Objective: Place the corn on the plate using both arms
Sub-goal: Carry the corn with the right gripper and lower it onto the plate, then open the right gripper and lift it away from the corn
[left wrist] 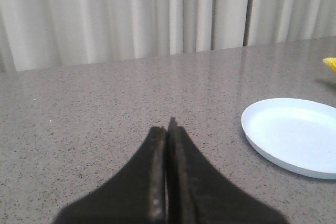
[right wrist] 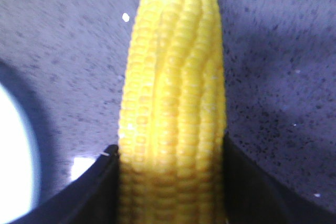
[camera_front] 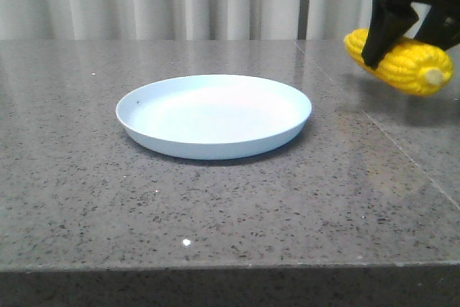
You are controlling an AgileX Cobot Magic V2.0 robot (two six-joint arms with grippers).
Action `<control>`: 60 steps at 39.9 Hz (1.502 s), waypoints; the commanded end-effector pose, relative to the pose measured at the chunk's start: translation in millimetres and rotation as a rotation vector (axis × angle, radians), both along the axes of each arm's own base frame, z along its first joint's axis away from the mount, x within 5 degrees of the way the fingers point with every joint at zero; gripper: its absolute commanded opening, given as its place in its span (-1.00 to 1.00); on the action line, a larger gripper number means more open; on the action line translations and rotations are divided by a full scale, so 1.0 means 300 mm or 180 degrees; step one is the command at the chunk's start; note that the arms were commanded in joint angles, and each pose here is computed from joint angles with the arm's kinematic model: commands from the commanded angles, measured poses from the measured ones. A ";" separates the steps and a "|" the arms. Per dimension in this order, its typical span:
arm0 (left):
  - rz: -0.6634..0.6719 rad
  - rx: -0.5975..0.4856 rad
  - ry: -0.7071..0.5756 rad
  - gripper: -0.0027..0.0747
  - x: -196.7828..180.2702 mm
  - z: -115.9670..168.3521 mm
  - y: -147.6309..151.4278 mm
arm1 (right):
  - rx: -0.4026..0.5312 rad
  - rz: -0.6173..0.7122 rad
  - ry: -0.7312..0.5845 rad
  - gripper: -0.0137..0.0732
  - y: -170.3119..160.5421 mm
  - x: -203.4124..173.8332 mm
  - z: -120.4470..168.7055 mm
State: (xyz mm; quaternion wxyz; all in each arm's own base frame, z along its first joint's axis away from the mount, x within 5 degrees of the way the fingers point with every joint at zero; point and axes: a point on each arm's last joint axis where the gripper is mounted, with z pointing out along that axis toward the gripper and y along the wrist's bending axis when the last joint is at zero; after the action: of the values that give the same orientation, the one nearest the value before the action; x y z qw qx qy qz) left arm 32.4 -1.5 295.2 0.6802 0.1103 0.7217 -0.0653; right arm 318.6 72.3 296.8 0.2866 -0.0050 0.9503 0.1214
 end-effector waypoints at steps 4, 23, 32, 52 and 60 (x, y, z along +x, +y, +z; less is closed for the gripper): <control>-0.0067 -0.0117 -0.0286 -0.98 -0.004 0.050 -0.005 | 0.0132 0.0149 -0.0357 -0.66 0.065 -0.064 0.188; -0.0067 -0.0117 -0.0286 -0.98 -0.004 0.050 -0.005 | -0.0091 0.0192 -0.0260 -0.63 0.474 -0.130 0.141; -0.0067 -0.0117 -0.0286 -0.98 -0.004 0.050 -0.005 | 0.0000 0.0016 -0.0057 -0.50 0.541 -0.101 0.045; -0.0067 -0.0117 -0.0286 -0.98 -0.004 0.050 -0.005 | 0.0067 -0.0025 0.0048 0.72 0.548 -0.103 0.034; -0.0067 -0.0117 -0.0286 -0.98 -0.004 0.050 -0.005 | 0.0260 -0.0054 -0.0260 0.68 0.491 -0.130 0.150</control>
State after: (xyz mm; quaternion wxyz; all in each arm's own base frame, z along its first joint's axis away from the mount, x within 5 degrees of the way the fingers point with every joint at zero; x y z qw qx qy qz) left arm 32.4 -1.7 295.1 0.6799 0.1098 0.7219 -0.0670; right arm 284.5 234.8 290.8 0.2508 0.0033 0.9616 0.1112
